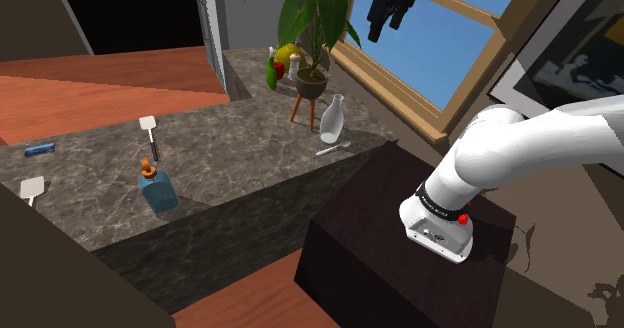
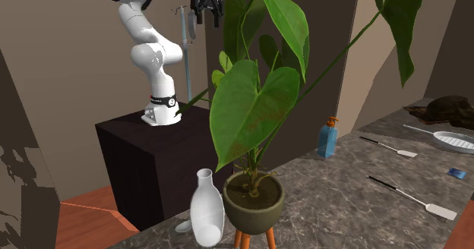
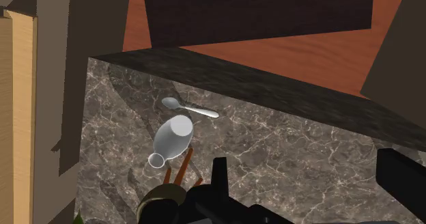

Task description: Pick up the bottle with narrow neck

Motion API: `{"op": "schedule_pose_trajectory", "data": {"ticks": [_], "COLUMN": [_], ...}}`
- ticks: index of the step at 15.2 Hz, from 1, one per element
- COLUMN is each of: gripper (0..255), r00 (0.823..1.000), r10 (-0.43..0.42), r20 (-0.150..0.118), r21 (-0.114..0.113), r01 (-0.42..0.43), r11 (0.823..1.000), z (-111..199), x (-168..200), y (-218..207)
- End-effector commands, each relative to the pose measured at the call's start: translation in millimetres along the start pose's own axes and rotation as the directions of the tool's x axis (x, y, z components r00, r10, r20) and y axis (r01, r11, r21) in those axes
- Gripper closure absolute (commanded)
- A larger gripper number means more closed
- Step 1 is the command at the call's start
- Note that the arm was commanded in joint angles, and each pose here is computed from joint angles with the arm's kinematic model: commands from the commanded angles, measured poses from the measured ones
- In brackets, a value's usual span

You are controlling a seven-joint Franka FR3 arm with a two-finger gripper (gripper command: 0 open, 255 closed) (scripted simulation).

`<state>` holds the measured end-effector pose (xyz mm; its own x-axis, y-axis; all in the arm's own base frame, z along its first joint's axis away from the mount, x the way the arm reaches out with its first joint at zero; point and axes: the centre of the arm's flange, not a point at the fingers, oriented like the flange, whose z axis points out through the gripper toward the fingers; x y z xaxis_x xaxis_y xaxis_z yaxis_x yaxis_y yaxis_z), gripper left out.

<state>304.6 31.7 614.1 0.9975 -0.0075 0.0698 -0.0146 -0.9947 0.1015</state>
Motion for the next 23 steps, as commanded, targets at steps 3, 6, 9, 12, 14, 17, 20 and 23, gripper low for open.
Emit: {"op": "schedule_pose_trajectory", "data": {"ticks": [3, 6, 9, 12, 14, 17, 20, 23], "gripper": [0, 0, 0, 0, 0, 0, 0, 0], "r00": [1.000, 1.000, 1.000, 1.000, 1.000, 0.999, 0.999, 0.999], "r10": [0.004, 0.010, 0.016, 0.021, 0.025, 0.031, 0.037, 0.042], "r20": [0.002, 0.005, 0.008, 0.011, 0.014, 0.017, 0.020, 0.024], "r21": [0.005, 0.013, 0.020, 0.028, 0.033, 0.041, 0.048, 0.056], "r01": [-0.004, -0.010, -0.016, -0.022, -0.026, -0.032, -0.038, -0.044], "r11": [1.000, 1.000, 1.000, 0.999, 0.999, 0.999, 0.998, 0.997], "z": [21, 53, 85, 117, 138, 171, 204, 236], "x": [10, 26, 41, 56, 65, 80, 94, 108], "y": [13, 33, 52, 72, 84, 104, 122, 141]}}
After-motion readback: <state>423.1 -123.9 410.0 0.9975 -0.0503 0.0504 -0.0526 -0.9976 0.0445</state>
